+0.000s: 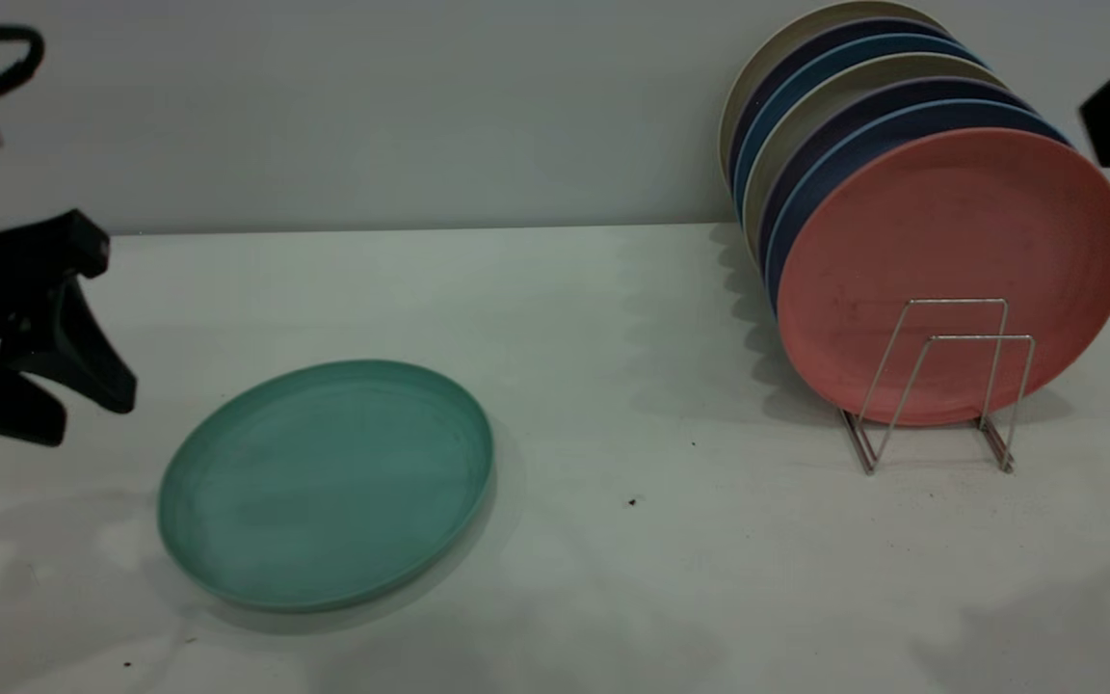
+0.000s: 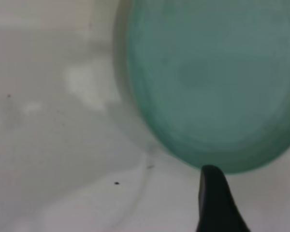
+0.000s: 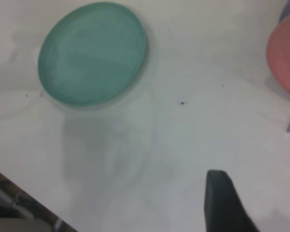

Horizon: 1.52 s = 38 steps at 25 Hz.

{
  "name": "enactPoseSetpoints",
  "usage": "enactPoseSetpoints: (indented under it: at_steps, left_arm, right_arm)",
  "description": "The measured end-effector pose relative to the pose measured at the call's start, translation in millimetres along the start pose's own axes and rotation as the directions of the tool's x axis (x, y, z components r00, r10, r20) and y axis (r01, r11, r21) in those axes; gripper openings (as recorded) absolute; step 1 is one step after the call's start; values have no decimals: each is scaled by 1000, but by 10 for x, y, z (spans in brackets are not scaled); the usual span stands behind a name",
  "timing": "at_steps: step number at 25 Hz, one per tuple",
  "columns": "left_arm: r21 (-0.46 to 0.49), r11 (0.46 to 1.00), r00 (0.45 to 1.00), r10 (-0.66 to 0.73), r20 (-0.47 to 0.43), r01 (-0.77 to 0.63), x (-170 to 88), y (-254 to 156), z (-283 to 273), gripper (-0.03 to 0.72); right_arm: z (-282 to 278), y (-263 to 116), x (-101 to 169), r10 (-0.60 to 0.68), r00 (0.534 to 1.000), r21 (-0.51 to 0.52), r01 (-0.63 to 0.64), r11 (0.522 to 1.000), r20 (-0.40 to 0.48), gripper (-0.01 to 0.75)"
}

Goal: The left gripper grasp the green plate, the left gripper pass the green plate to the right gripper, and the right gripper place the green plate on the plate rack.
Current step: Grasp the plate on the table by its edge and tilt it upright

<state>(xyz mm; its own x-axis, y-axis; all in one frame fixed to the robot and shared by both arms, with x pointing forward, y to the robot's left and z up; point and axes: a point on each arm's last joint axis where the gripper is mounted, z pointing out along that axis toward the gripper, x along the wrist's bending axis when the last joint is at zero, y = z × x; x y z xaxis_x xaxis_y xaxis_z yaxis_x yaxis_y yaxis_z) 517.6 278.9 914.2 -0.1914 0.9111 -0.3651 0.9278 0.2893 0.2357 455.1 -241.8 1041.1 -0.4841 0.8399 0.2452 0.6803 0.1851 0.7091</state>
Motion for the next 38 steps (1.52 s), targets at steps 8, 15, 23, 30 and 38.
enactPoseSetpoints:
  at_steps: [8,15,23,30,38]
  left_arm:
    - [54,993,994,-104,-22,105,319,53,258,425]
    - [107,984,990,-142,4,141,399,3,576,425]
    - [64,979,977,-199,79,194,436,3,851,425]
    - [75,970,962,-240,132,232,467,-51,1050,425]
    - [85,965,954,-258,151,247,500,-93,1178,398]
  right_arm:
    - [220,21,-91,34,999,1,-34,999,-38,363]
    - [250,42,-100,33,998,-14,-34,999,-48,363]
    - [250,44,-100,33,998,-16,-33,999,-49,363]
    - [250,45,-100,33,998,-16,-34,999,-49,363]
    - [250,45,-100,33,998,-16,-34,999,-49,363]
